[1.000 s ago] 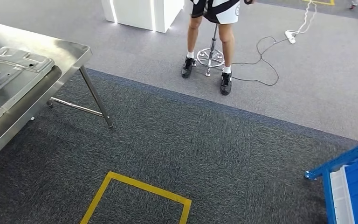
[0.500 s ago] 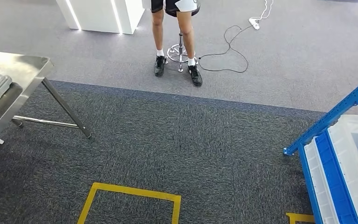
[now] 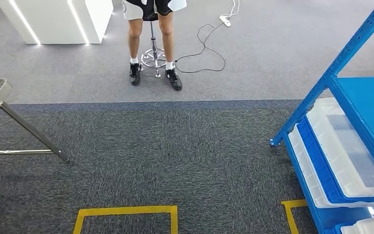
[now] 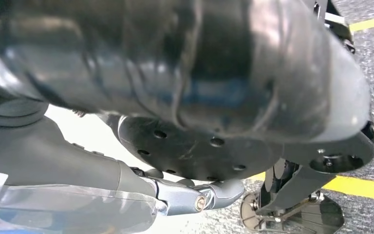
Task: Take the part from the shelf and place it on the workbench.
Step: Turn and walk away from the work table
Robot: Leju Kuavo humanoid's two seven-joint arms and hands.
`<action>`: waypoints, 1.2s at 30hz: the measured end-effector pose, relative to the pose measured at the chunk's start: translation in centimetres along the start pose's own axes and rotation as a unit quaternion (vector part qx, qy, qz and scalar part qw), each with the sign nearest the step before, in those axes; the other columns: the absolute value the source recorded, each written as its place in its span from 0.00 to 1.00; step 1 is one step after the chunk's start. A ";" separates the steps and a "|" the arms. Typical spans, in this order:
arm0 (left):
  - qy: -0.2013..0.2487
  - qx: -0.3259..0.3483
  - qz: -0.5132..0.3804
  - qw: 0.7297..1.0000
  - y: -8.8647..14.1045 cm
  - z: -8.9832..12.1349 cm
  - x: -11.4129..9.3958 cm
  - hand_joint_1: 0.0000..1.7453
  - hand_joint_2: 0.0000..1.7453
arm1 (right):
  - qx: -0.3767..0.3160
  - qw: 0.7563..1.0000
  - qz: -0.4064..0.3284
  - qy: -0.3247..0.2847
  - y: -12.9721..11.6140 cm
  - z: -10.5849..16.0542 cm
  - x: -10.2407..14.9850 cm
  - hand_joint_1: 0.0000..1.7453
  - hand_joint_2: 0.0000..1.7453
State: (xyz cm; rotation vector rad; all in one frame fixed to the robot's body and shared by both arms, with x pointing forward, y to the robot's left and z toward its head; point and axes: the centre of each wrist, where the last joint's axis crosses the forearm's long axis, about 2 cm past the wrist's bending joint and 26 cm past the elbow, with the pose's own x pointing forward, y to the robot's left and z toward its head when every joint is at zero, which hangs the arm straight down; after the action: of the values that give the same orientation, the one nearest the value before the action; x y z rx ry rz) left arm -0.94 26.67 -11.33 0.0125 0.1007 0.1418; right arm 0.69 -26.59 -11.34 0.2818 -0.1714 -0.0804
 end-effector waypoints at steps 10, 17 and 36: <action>-0.002 0.002 -0.003 1.000 -0.2 0.0 -0.2 0.00 0.00 | -0.005 1.000 -0.008 0.011 -0.3 0.1 -0.5 0.00 0.00; -0.020 -0.016 -0.015 1.000 -0.1 0.0 0.1 0.00 0.00 | 0.000 1.000 0.016 -0.008 -0.4 0.2 -1.0 0.00 0.00; -0.007 -0.041 -0.012 0.999 2.6 -0.2 -1.0 0.00 0.00 | -0.031 0.999 0.009 -0.038 -6.5 6.2 -1.4 0.00 0.00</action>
State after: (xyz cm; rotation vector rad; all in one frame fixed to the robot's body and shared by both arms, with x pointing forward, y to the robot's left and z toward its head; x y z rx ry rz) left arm -2.27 29.15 -11.36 -0.0687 0.0810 0.1221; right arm -2.20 -34.32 -7.52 0.2149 -0.2456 -0.0792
